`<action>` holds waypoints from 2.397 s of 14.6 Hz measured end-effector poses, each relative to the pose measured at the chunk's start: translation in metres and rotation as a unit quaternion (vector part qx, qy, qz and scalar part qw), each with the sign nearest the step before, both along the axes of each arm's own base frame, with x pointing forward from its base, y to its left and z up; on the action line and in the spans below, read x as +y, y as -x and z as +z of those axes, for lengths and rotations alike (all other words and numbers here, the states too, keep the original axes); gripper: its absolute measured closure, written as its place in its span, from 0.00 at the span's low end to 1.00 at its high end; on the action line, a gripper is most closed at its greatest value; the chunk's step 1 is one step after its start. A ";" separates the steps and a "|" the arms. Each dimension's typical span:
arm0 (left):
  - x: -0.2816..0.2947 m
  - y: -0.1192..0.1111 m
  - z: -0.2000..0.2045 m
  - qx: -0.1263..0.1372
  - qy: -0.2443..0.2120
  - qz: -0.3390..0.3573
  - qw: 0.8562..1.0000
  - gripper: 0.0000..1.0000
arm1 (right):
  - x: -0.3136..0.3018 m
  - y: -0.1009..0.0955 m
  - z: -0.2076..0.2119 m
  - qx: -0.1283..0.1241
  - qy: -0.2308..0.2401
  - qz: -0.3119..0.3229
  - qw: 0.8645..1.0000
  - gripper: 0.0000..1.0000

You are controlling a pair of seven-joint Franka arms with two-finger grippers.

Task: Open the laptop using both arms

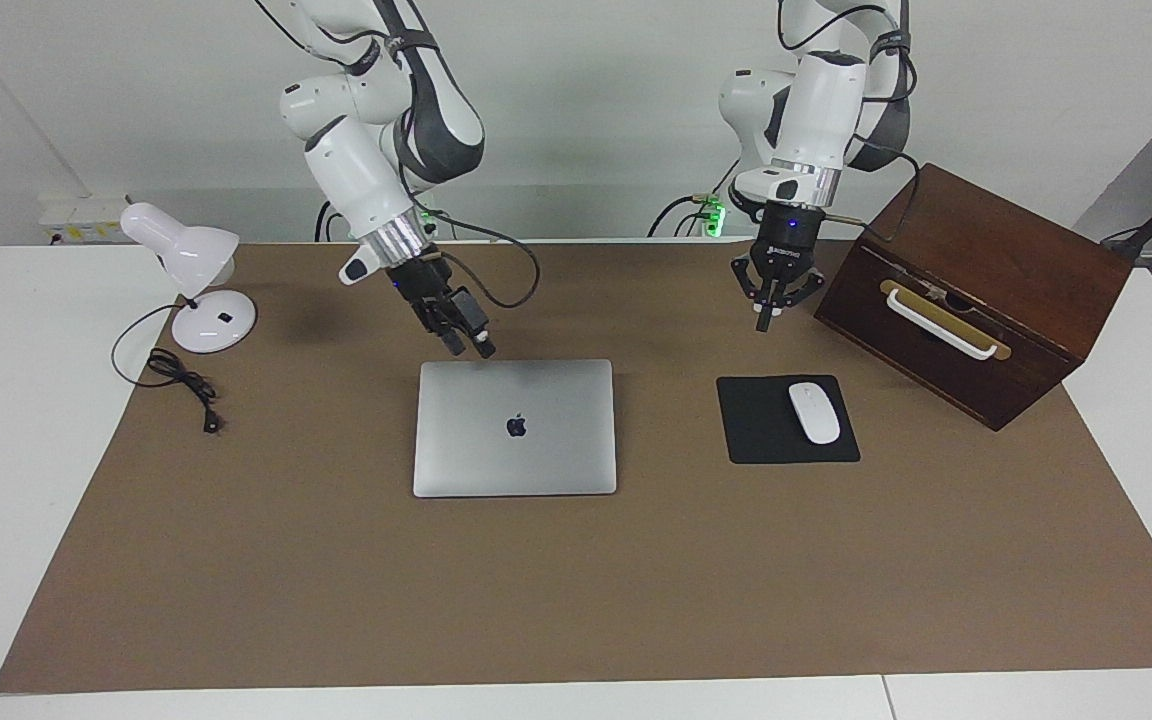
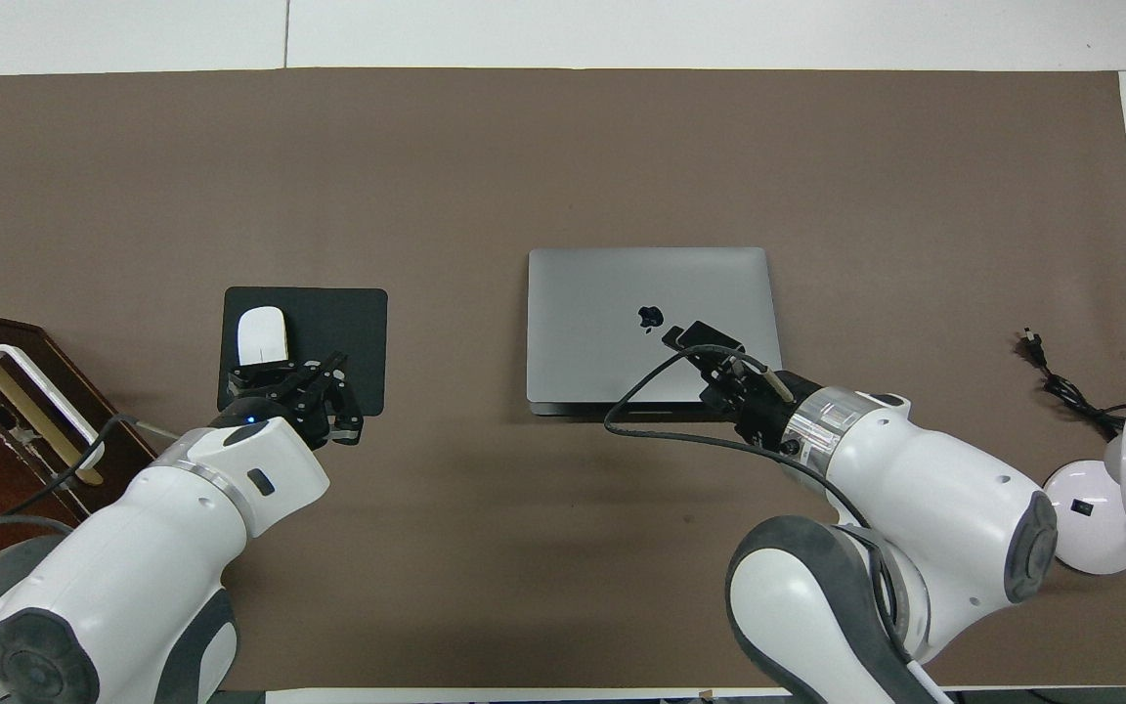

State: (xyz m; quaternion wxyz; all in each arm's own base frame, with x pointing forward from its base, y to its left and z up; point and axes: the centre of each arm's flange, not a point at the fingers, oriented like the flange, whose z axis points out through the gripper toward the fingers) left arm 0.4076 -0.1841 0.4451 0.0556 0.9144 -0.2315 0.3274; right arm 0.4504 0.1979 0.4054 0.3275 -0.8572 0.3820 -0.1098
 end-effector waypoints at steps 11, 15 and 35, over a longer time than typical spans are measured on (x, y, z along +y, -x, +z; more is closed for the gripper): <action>-0.064 0.024 -0.112 -0.037 0.031 -0.067 0.997 0.99 | 0.010 0.024 -0.031 0.033 0.015 0.016 0.999 0.00; -0.084 0.037 -0.129 -0.031 0.030 -0.092 0.995 0.99 | 0.011 0.026 -0.052 0.037 0.032 0.009 0.999 0.00; -0.151 0.012 -0.170 -0.014 0.030 -0.124 0.992 0.99 | 0.010 0.008 -0.079 0.021 0.057 -0.016 0.998 0.00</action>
